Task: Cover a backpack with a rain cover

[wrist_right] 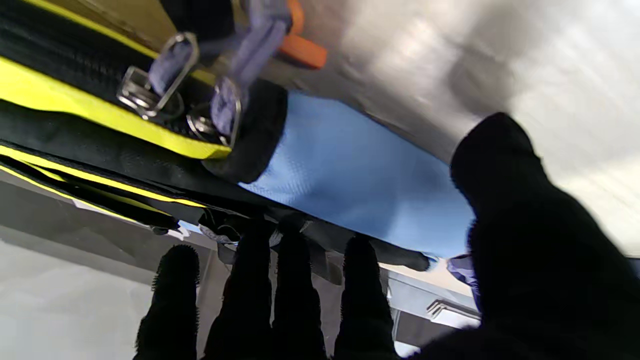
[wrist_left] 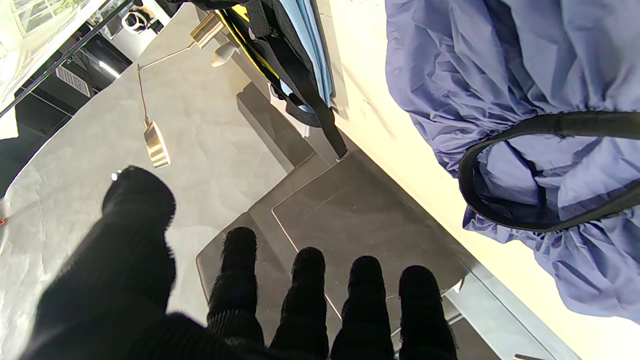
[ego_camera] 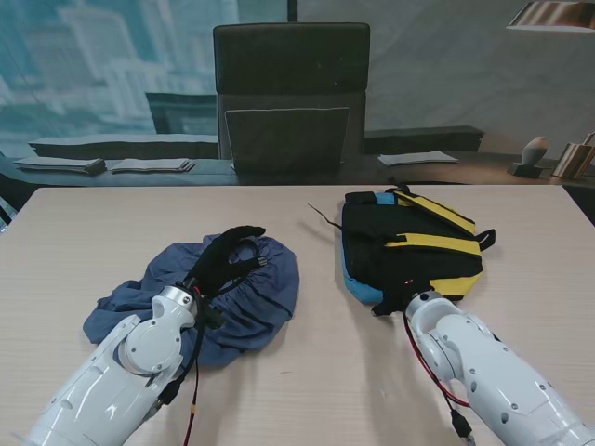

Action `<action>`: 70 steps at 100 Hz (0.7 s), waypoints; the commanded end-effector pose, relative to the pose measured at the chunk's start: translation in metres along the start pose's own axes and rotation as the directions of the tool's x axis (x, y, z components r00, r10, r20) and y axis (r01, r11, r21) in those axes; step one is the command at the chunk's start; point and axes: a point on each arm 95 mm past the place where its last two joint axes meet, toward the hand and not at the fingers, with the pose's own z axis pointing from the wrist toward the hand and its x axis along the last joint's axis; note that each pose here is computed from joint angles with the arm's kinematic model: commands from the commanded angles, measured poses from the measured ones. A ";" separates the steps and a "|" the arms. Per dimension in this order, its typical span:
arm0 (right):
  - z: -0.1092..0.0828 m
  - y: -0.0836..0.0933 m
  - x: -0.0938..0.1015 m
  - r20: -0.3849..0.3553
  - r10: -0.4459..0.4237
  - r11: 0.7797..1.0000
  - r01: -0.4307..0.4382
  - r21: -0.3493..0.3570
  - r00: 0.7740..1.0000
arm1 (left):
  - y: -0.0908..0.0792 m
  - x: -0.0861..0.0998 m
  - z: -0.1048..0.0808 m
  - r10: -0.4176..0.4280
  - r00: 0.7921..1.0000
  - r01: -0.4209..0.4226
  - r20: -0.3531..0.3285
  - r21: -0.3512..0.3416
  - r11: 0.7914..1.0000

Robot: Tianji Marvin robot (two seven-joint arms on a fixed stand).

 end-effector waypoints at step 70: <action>0.021 -0.001 -0.003 0.042 0.119 0.942 -0.099 -0.320 0.992 | 0.000 0.003 0.001 0.013 1.000 -0.013 -0.010 -0.009 1.000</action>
